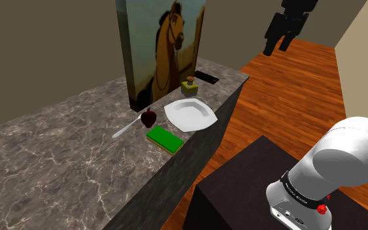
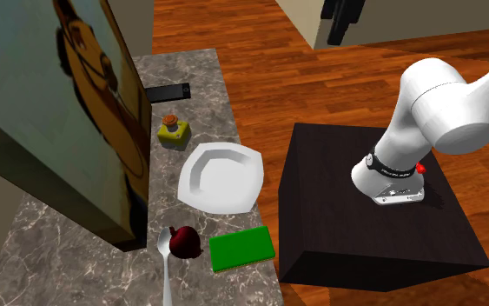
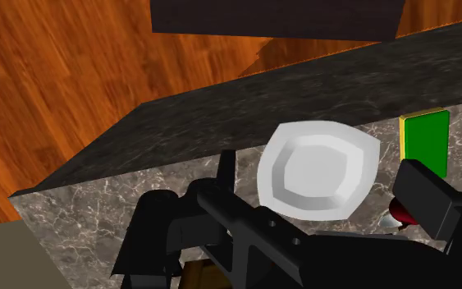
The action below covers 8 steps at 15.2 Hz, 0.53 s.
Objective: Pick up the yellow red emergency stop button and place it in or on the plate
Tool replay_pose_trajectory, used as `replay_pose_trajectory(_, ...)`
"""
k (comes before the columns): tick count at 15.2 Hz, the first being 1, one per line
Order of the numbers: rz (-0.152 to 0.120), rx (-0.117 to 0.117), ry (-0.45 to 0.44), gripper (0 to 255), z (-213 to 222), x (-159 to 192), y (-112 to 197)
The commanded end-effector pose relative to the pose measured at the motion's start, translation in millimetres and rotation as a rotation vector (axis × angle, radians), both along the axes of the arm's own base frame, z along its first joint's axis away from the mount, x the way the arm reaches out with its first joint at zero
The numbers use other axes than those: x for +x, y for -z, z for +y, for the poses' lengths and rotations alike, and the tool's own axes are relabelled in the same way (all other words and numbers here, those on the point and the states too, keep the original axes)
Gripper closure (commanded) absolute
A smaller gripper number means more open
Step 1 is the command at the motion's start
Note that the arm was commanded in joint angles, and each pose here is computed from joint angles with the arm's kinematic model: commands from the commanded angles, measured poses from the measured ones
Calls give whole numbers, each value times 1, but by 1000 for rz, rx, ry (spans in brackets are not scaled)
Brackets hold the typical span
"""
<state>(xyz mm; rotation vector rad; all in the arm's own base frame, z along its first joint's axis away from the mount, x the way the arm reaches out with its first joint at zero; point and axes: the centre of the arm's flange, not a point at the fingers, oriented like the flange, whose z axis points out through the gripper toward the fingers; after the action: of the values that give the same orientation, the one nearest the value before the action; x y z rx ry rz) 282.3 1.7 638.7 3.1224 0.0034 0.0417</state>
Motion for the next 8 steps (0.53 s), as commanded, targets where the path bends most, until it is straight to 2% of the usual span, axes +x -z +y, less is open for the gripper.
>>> replay_pose_trajectory(1, 0, 0, 0, 0, 0, 0, 0)
replay_pose_trajectory(8, 28, 16, -9, 0, -9, 78, 55)
